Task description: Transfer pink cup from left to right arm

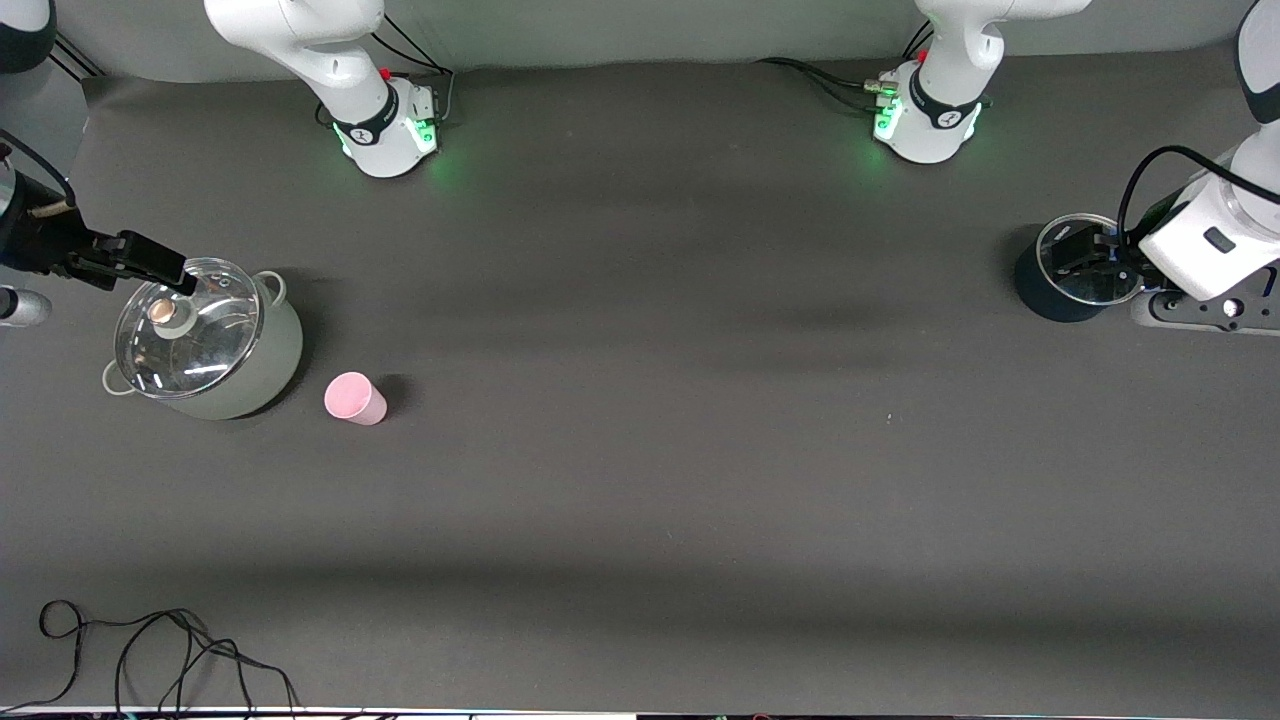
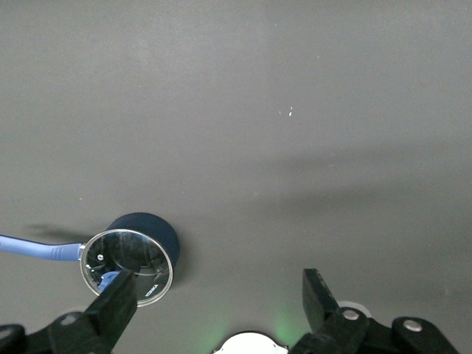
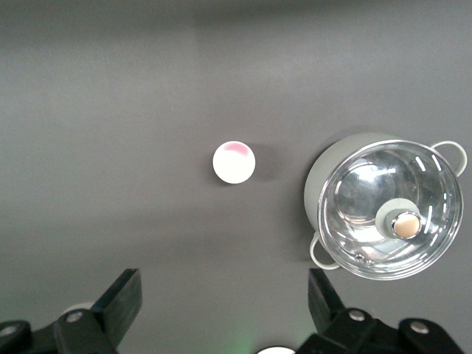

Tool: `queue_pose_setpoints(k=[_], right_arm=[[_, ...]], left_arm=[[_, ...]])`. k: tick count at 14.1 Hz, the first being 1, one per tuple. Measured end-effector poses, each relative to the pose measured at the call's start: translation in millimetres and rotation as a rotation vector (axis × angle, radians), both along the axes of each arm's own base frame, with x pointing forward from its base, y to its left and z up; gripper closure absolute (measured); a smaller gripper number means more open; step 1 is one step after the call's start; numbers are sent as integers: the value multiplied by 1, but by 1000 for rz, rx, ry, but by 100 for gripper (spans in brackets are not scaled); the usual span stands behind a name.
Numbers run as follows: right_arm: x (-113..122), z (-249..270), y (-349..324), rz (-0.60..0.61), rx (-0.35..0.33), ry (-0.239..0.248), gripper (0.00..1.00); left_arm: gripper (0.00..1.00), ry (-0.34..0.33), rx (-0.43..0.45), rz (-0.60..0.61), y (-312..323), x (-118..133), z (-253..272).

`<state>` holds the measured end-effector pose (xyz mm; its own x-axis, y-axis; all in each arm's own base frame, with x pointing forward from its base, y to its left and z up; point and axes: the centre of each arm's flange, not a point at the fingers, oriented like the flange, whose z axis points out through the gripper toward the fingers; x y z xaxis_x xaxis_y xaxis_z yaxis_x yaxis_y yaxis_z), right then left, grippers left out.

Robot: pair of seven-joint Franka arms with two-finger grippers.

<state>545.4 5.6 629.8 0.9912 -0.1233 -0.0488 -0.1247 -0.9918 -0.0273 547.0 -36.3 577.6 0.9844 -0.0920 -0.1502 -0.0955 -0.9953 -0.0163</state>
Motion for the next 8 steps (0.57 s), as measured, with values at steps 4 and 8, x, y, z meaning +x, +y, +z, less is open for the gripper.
queue_pose_setpoints(k=[4, 8], right_arm=[[0, 8, 6, 12, 3, -38, 0], [0, 8, 10, 19, 4, -37, 0]], left_arm=[[0, -8, -1, 8, 4, 1, 3], [0, -20, -12, 19, 8, 2, 6]])
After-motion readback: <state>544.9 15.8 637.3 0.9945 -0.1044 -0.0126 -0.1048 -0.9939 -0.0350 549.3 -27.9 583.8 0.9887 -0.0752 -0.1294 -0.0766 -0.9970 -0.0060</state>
